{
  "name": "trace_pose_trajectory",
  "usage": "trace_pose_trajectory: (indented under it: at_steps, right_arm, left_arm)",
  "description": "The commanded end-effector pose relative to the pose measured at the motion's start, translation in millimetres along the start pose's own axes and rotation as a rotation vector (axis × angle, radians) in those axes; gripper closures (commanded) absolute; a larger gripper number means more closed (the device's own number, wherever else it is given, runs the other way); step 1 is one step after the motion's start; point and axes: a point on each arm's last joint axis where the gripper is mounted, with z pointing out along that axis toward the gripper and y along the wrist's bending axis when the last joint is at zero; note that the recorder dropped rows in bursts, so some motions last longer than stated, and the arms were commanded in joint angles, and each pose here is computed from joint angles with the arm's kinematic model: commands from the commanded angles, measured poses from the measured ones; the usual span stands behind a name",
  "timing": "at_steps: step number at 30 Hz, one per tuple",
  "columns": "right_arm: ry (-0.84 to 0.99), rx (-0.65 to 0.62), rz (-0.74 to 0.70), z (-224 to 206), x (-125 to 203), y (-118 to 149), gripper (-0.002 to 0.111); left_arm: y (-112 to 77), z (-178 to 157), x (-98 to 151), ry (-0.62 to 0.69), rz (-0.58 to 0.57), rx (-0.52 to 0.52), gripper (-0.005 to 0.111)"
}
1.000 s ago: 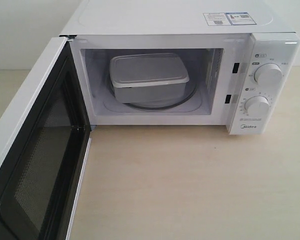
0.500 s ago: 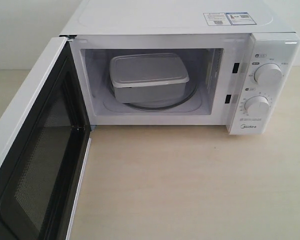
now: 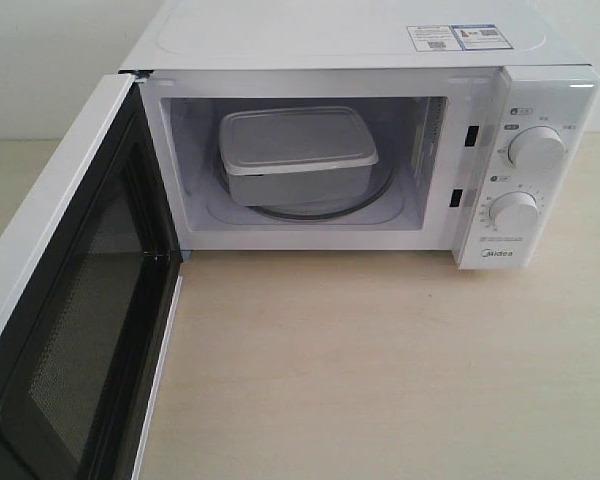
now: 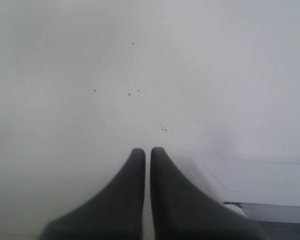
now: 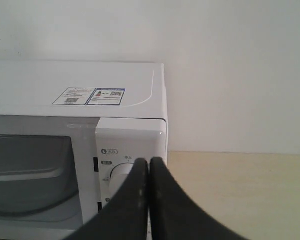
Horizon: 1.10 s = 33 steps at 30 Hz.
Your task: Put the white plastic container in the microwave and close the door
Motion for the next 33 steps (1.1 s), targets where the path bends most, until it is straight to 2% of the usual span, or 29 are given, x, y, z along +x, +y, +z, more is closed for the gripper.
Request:
trace_pose_trajectory:
  at_steps: [1, 5, 11, 18, 22, 30, 33]
  right_arm:
    - [-0.015, 0.004, 0.005, -1, -3, -2, 0.109]
    - [-0.018, 0.029, -0.006, -1, -3, -4, 0.109]
    - [0.01, 0.081, 0.017, -1, -1, -9, 0.109]
    - [0.015, 0.074, -0.018, -1, 0, -8, 0.109]
    - [0.016, 0.068, -0.018, -1, 0, -7, 0.109]
    - [0.018, 0.06, -0.017, -1, 0, -7, 0.109]
    - [0.018, 0.06, -0.017, -1, 0, -7, 0.109]
  left_arm:
    - [-0.5, 1, -2, -0.002, -0.007, 0.007, 0.102]
    - [-0.4, 1, -6, -0.052, -0.008, 0.006, 0.102]
    - [-0.4, 1, -7, -0.059, -0.008, 0.006, 0.102]
    - [-0.6, 2, 0, 0.023, -0.024, 0.008, 0.102]
    - [-1.7, 8, 1, 0.103, -0.058, 0.009, 0.102]
    - [-6.7, 42, -9, 0.352, -0.09, 0.015, 0.102]
    - [-10.0, 55, -17, 0.481, -0.048, 0.036, 0.102]
